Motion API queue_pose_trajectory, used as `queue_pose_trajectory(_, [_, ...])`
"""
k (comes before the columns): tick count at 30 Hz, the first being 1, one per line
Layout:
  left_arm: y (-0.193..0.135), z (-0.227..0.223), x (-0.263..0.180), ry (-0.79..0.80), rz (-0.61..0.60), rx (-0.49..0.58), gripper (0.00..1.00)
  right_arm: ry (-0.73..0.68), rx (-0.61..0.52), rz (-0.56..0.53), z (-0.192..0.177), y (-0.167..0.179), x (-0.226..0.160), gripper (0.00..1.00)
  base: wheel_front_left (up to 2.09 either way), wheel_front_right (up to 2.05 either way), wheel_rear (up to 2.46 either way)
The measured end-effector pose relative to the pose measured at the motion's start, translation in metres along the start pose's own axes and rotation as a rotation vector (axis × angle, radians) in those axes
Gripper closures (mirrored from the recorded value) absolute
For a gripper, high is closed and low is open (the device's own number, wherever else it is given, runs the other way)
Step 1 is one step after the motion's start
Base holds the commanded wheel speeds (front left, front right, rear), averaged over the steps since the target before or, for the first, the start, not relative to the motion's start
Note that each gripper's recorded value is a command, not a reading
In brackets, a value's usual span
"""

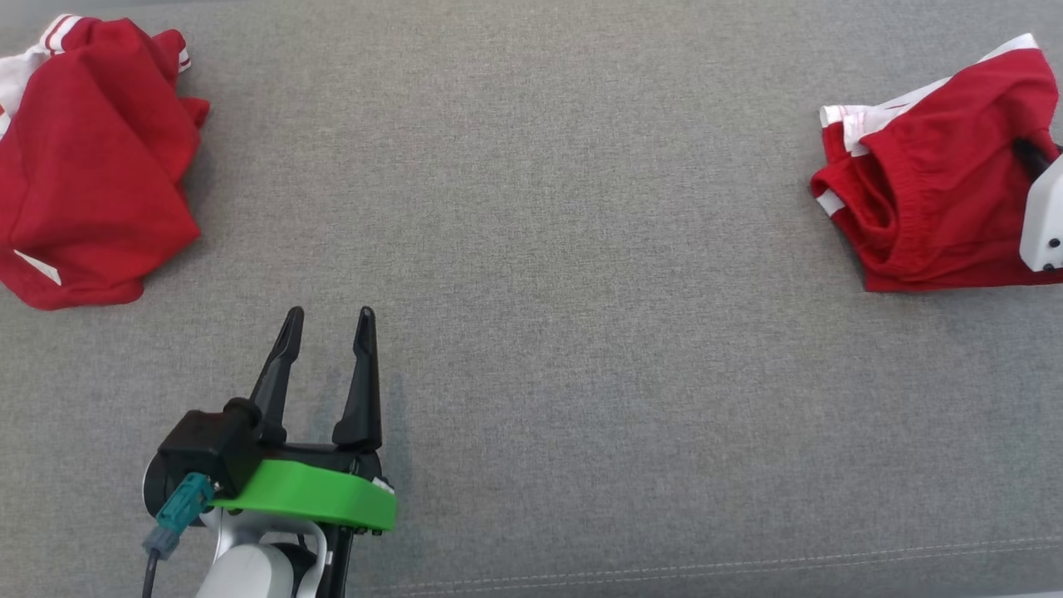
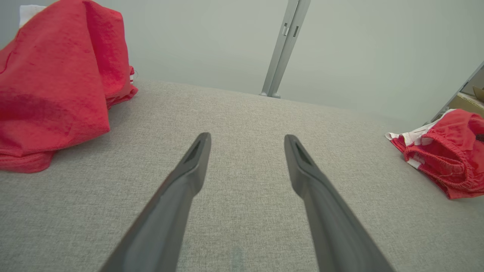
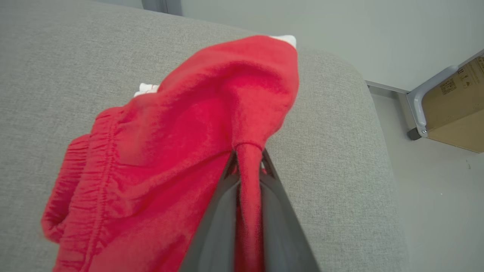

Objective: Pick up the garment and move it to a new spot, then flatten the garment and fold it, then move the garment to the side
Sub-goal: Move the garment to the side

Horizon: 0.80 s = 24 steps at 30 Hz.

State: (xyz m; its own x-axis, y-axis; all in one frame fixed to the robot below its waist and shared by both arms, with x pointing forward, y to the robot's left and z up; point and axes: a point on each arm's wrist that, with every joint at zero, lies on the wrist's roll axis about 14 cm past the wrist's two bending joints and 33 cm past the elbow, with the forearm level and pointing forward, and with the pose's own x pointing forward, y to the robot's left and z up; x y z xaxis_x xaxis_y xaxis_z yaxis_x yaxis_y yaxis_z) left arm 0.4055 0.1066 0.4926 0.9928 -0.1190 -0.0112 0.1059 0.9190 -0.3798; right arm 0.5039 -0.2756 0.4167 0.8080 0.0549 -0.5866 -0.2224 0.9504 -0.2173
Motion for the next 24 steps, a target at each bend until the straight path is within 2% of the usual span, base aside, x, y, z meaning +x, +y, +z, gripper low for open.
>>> queue_pose_trajectory(13, [0.009, 0.002, 0.003, 0.017, 0.003, 0.047, 0.0, 0.007, -0.003, -0.117, -0.002, -0.035, 0.006, 1.0, 0.0, 0.0, 0.0])
queue_pose_trajectory(16, [0.01, -0.001, 0.004, 0.029, 0.005, 0.046, 0.0, 0.011, -0.031, -0.135, -0.004, -0.038, 0.008, 1.0, 0.0, 0.0, 0.0])
queue_pose_trajectory(17, [0.01, -0.002, 0.004, 0.03, 0.006, 0.045, 0.0, 0.01, -0.038, -0.149, -0.005, -0.041, 0.008, 0.91, 0.0, 0.0, 0.0])
queue_pose_trajectory(18, [0.01, -0.002, 0.004, 0.032, 0.006, 0.045, 0.0, 0.014, -0.037, -0.166, -0.006, -0.044, 0.008, 0.67, 0.0, 0.0, 0.0])
queue_pose_trajectory(19, [0.01, -0.002, 0.004, 0.033, 0.005, 0.045, 0.0, 0.022, -0.036, -0.179, -0.009, -0.046, 0.007, 0.27, 0.0, 0.0, 0.0])
queue_pose_trajectory(20, [0.01, -0.003, 0.004, 0.035, 0.005, 0.045, 0.0, 0.028, -0.036, -0.189, -0.011, -0.048, 0.006, 0.0, 0.0, 0.0, 0.0])
queue_pose_trajectory(24, [0.01, -0.004, 0.005, 0.041, 0.002, 0.043, 0.0, 0.037, -0.031, -0.211, -0.017, -0.054, 0.004, 0.0, 0.0, 0.0, 0.0])
